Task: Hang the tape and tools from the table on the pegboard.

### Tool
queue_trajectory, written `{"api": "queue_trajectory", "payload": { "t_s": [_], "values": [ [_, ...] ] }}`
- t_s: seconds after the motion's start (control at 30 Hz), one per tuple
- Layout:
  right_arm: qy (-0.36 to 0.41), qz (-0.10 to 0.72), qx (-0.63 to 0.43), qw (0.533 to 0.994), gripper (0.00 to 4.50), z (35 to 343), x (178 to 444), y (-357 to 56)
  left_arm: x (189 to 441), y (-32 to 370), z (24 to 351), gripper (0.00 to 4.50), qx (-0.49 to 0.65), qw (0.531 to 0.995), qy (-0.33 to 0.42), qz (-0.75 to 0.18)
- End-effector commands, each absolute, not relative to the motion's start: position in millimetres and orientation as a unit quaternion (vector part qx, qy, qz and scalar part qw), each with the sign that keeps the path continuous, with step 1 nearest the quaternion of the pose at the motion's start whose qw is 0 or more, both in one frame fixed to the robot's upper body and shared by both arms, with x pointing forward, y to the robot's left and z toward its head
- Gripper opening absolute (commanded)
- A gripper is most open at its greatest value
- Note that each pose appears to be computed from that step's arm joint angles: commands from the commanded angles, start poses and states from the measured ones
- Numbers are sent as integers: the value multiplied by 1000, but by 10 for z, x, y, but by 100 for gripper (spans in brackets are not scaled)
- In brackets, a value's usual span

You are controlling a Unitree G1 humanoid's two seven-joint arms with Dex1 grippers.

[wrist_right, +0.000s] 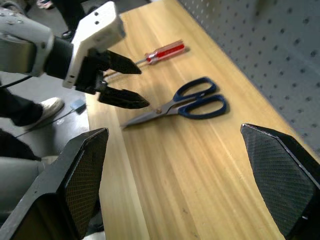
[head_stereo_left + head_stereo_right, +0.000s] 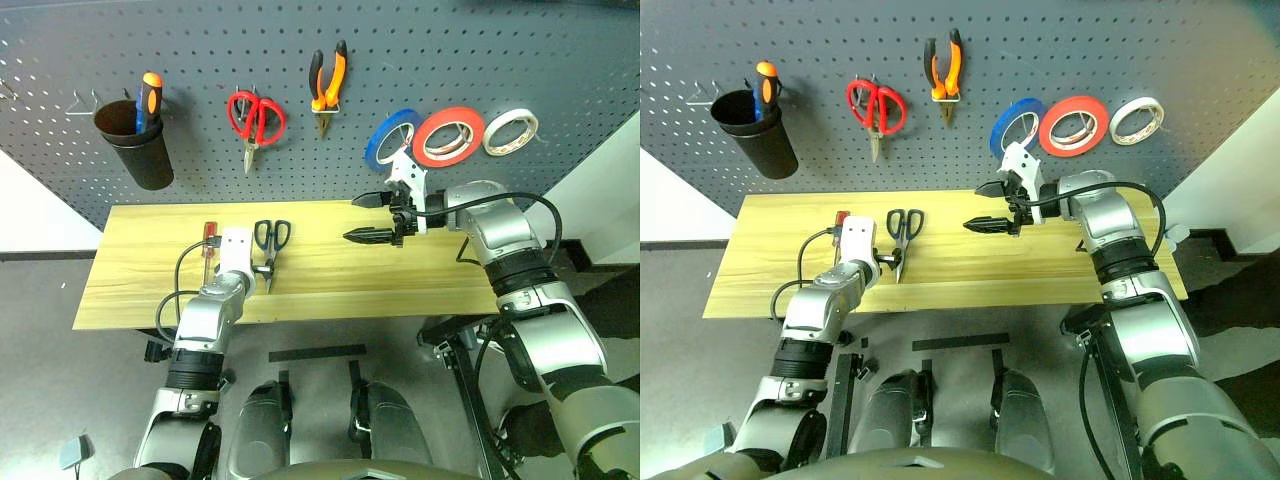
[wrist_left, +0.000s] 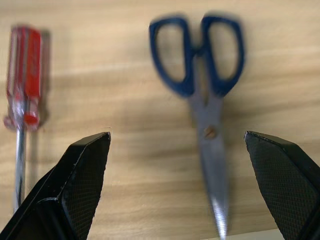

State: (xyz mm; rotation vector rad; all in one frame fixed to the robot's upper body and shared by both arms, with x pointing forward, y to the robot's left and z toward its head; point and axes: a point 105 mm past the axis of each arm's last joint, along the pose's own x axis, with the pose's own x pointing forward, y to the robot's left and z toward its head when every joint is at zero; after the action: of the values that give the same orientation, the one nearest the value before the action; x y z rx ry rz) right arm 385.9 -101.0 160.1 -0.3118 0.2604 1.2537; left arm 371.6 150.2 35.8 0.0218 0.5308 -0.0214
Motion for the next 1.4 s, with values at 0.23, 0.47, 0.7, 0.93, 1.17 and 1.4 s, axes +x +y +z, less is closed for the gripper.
{"api": "queue_trajectory", "payload": {
  "t_s": [0.23,0.47,0.7,0.93,1.17,1.4],
  "values": [
    [108,573,-171,794,446,1668,3988,-986,3857,1358,429,450,-2,965,264,-8],
    [111,575,-170,793,446,1653,3982,-987,3976,1259,486,450,10,964,266,-7],
    [116,580,-171,788,450,1644,3952,-1020,3959,1261,413,411,1,953,303,22],
    [117,576,-174,790,450,1650,3967,-1038,3965,1302,395,194,-7,952,306,28],
    [118,576,-174,790,450,1622,3968,-1036,3980,1432,423,71,-18,952,302,53],
    [105,570,-170,797,450,1705,3993,-1066,3941,1425,596,70,10,973,230,16]
  ]
}}
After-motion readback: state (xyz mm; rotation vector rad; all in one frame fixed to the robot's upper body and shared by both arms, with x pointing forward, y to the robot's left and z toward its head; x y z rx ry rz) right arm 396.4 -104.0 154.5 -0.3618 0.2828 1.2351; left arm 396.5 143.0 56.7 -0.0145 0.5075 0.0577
